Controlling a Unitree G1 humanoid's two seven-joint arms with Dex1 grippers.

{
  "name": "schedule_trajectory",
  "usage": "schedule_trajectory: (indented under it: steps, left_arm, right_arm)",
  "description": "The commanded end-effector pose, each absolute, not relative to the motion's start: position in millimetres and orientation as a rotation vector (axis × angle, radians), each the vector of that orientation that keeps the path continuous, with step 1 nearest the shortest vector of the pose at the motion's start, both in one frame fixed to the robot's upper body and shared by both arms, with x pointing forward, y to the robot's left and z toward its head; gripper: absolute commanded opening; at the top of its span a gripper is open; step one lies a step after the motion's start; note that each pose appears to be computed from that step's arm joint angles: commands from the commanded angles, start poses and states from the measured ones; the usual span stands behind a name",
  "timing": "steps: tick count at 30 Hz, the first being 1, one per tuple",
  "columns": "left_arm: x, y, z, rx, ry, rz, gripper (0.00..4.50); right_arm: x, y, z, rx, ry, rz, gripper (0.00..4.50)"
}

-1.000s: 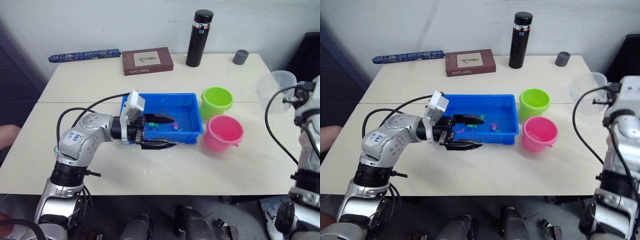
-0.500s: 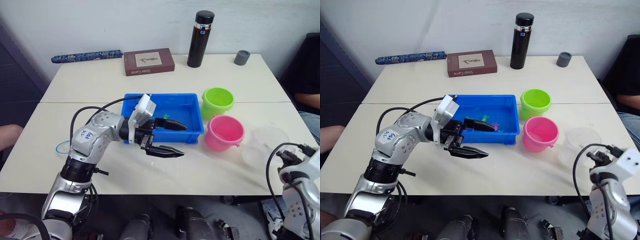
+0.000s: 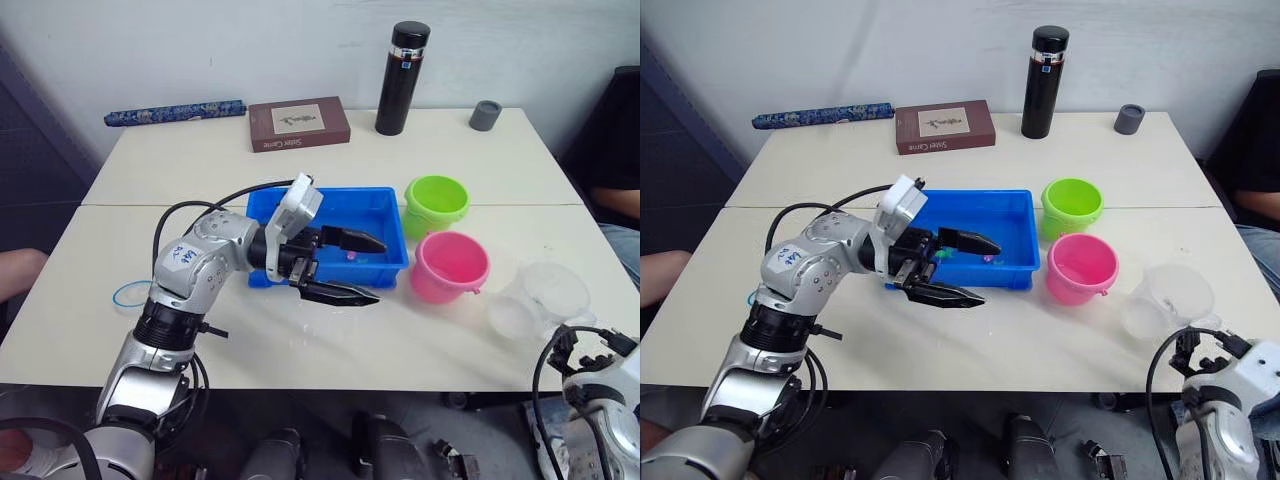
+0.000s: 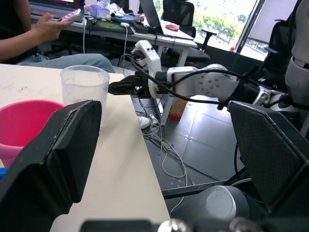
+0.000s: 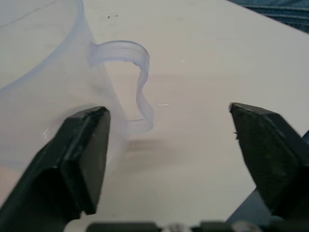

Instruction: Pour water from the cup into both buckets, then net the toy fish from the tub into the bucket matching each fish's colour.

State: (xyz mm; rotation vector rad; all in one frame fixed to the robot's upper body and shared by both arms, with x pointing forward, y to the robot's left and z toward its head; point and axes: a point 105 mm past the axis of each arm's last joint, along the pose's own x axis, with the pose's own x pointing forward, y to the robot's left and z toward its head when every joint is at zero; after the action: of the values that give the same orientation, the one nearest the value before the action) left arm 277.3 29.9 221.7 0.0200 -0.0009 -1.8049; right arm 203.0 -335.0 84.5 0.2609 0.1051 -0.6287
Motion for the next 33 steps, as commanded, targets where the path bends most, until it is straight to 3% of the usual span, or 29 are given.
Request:
schedule_trajectory:
  steps: [1,4,7,12,18,24,30,33]
  left_arm:
    - [277.1,29.9,229.1,0.036,-0.040,-1.814,4.50]
    - [282.7,36.8,223.6,0.032,-0.029,-1.762,4.50]
    - [291.1,51.3,215.3,0.021,-0.008,-1.659,4.50]
    - [300.9,79.4,204.1,-0.017,0.003,-1.453,4.50]
    - [296.4,152.3,170.3,-0.023,0.106,-1.053,4.50]
    - [256.2,242.2,144.9,-0.033,0.215,-0.650,4.50]
    - [192.4,312.3,117.0,-0.002,0.336,-0.338,4.50]
    - [174.0,331.8,110.0,0.014,0.380,-0.262,4.50]
  right_arm:
    - [192.1,-325.6,113.1,0.112,0.074,-0.574,4.43]
    - [184.8,-309.1,136.5,-0.021,0.096,-0.422,4.43]
    - [188.9,-290.4,177.3,-0.074,0.043,-0.154,4.43]
    - [203.0,-226.1,224.8,-0.132,0.038,0.423,4.43]
    - [245.8,-171.8,245.4,-0.157,0.031,0.855,4.43]
    - [276.6,-122.7,242.7,-0.219,0.004,1.138,4.43]
    - [283.7,-92.3,232.2,-0.266,0.001,1.321,4.43]
    - [285.5,-84.6,231.2,-0.267,-0.011,1.355,4.43]
